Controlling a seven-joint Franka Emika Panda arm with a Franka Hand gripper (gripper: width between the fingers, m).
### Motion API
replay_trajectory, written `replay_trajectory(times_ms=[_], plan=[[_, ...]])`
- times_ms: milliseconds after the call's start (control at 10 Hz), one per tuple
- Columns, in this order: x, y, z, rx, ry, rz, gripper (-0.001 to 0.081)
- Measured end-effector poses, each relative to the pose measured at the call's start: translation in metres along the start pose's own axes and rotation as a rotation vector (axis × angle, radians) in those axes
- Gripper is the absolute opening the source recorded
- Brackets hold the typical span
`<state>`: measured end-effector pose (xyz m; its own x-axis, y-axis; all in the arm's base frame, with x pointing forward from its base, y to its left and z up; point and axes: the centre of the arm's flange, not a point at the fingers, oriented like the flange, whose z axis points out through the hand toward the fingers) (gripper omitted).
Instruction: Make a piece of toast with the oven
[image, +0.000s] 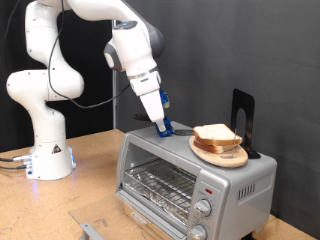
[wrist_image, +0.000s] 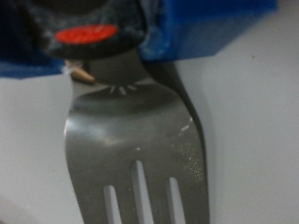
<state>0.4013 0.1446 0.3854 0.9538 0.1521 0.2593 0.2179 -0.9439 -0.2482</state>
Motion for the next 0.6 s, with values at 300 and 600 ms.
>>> replay_trajectory(times_ms=[300,600], plan=[[-0.0004,0.0002,0.0058,0.004,-0.01,-0.019,0.0809],[-0.0005,-0.0022,0.0074,0.006,-0.012,-0.043,0.0809]])
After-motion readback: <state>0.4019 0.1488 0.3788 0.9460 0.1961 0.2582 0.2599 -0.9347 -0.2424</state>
